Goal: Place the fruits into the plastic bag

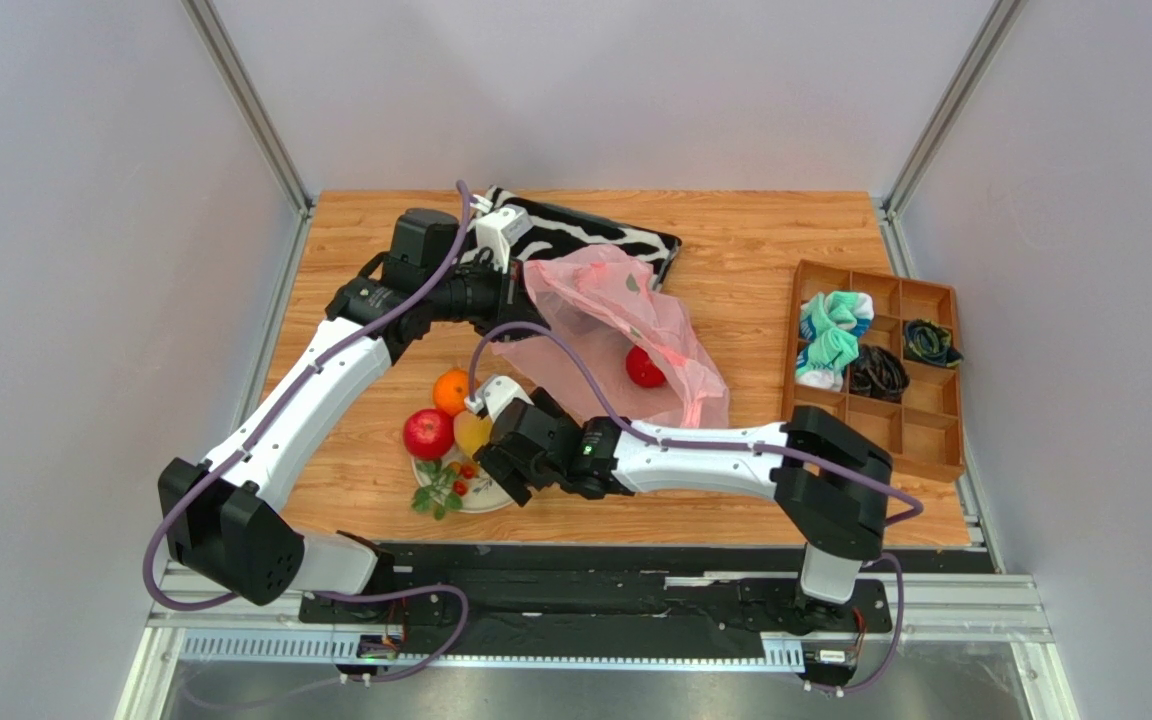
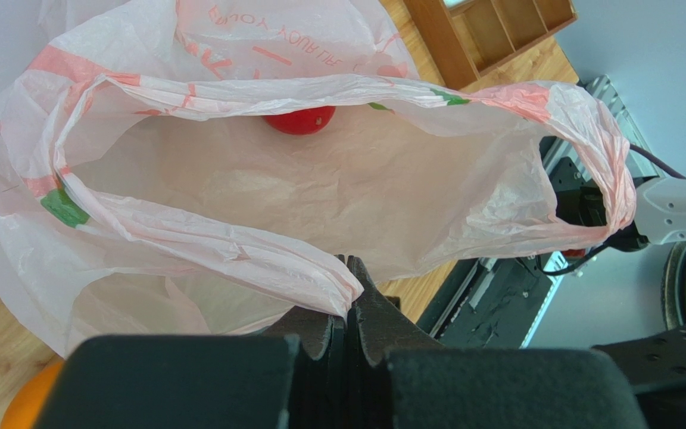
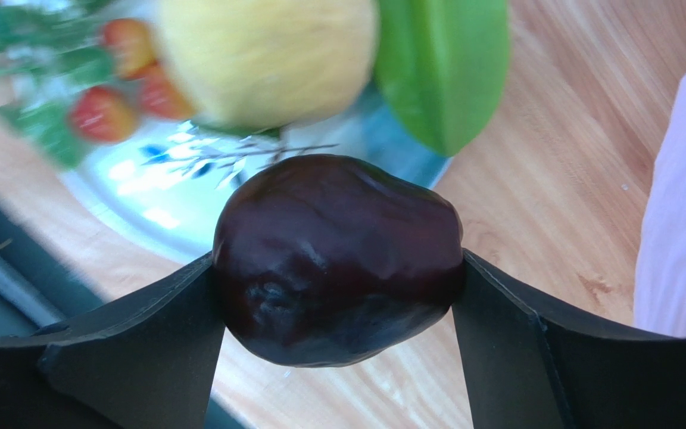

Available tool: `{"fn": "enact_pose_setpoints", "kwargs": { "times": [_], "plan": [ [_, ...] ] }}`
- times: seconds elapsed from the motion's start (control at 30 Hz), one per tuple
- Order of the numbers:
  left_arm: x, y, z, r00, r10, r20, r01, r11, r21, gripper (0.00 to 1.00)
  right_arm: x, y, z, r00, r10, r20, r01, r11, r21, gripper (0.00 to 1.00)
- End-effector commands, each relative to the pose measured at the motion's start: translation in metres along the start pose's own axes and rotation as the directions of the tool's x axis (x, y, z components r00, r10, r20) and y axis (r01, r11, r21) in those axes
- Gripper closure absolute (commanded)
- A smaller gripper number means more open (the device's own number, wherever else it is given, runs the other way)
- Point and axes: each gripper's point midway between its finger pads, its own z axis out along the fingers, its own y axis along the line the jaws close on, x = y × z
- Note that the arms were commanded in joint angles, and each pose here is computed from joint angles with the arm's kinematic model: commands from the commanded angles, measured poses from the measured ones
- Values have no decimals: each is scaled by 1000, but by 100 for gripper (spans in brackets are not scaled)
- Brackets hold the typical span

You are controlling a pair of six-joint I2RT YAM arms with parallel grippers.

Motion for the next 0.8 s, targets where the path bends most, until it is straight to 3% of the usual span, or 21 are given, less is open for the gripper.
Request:
{"fn": "enact_pose_setpoints", "kwargs": {
  "times": [0.0, 0.33, 0.77],
  "plan": [
    [-6, -9, -5, 1000, 16, 25, -16, 1000, 13, 100, -37, 24, -44, 991, 10, 136, 5, 994, -110, 52],
    [-5, -10, -6, 1000, 19, 24, -19, 1000, 14, 100, -74, 11, -107, 959, 77, 273, -35, 987, -158, 53],
    [-7, -9, -7, 999, 27, 30, -27, 1000, 0, 100, -92, -78, -133, 891, 296, 345, -259, 954, -150, 53]
  ]
}}
